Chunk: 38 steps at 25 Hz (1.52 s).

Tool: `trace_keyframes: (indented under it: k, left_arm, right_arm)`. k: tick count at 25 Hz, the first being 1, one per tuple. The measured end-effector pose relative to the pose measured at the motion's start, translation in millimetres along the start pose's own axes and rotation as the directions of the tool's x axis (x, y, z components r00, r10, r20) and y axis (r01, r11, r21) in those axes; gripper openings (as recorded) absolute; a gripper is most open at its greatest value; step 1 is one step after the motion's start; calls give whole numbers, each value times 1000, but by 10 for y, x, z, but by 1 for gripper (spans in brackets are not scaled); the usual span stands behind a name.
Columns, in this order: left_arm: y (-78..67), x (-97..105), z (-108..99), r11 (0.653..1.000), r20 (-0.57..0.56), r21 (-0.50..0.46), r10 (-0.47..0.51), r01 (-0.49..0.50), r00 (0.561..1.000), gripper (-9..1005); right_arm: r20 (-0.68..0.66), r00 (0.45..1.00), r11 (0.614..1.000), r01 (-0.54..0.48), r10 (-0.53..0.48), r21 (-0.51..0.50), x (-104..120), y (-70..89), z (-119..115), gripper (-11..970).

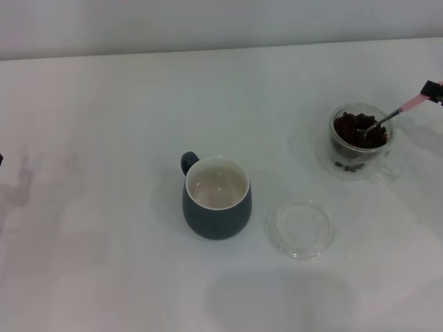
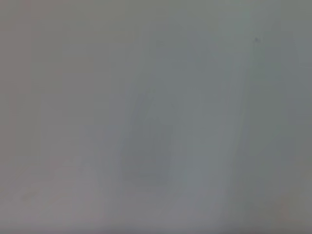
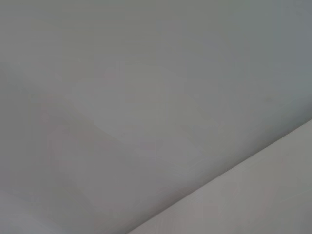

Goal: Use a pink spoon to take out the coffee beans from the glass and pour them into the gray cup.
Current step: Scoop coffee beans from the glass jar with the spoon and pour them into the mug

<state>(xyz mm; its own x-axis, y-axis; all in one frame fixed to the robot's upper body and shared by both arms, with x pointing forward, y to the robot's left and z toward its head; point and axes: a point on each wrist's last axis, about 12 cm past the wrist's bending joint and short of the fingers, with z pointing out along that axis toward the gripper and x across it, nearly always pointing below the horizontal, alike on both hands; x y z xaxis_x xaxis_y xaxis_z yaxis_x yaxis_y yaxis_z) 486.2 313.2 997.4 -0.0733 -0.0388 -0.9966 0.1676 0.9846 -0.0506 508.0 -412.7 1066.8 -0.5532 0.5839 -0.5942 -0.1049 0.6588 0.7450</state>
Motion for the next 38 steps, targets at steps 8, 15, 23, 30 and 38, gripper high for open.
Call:
trace_keyframes:
  k: [8, 15, 23, 30, 38]
  left_arm:
    - [0, 0, 0, 1000, 0, 0, 0, 0, 1000, 539]
    - [2, 10, 7, 1000, -10, -2, 0, 0, 1000, 539]
    - [1, 10, 14, 1000, -13, -2, 1, -1, 1000, 539]
    - [2, 15, 20, 1000, -19, -4, 1, -1, 1000, 540]
    - [-8, 0, 49, 1000, -14, 2, 2, -2, 1000, 540]
  right_arm:
    - [14, 1000, 1000, -24, 24, 0, -20, -1, -2, 141]
    - [22, 999, 999, -47, 47, -1, -46, 4, -7, 141]
    - [41, 994, 995, -100, 99, 2, -86, -17, -49, 141]
    - [33, 990, 990, -139, 139, 0, -121, -26, -94, 141]
    - [20, 981, 981, -192, 193, -14, -112, -17, -110, 140]
